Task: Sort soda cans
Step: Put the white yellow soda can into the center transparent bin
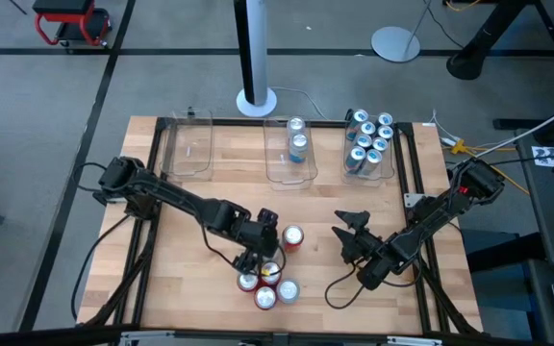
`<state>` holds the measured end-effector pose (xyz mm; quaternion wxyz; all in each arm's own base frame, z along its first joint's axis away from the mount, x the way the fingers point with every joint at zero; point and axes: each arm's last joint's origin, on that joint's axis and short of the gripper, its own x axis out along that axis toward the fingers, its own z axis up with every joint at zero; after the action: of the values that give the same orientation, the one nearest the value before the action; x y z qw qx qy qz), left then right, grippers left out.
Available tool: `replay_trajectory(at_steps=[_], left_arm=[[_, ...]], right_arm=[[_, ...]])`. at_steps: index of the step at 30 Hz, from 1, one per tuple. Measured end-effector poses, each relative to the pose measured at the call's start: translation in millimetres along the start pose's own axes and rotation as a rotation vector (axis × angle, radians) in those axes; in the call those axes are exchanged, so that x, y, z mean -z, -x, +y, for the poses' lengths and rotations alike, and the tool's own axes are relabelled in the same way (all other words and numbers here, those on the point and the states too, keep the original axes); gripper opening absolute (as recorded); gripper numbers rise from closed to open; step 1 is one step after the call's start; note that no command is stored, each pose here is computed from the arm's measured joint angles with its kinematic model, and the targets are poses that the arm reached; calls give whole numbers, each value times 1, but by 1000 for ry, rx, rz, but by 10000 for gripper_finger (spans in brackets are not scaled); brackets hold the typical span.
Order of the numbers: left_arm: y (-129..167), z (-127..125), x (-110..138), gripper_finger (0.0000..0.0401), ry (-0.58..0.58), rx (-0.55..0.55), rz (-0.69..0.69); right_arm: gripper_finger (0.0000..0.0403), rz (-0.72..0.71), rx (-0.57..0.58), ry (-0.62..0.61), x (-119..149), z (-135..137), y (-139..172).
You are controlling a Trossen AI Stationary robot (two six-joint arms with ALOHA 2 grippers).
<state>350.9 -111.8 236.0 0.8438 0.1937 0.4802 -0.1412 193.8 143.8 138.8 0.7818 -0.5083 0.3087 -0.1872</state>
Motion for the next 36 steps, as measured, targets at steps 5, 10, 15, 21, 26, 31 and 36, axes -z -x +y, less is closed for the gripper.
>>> replay_trajectory(at_steps=[5, 10, 15, 21, 26, 31, 36], left_arm=[[-6, 2, 5, 384, -3, -7, 10], [-10, 2, 2, 384, -9, -1, -31], [-14, 2, 2, 384, -21, 7, -24], [-11, 2, 1, 384, 1, 3, -14], [-9, 3, -1, 384, 16, 1, -15], [-1, 4, -7, 384, 52, 11, 10], [15, 9, -17, 384, 83, -7, 19]], right_arm=[[374, -1, 3, -3, 0, 0, 0], [374, -2, 3, -5, 0, 0, 0], [374, -2, 2, -5, 0, 0, 0], [374, -2, 1, -5, 0, 0, 0], [374, -1, 1, -4, 0, 0, 0], [374, -2, 0, -4, 0, 0, 0], [374, -1, 1, -4, 0, 0, 0]])
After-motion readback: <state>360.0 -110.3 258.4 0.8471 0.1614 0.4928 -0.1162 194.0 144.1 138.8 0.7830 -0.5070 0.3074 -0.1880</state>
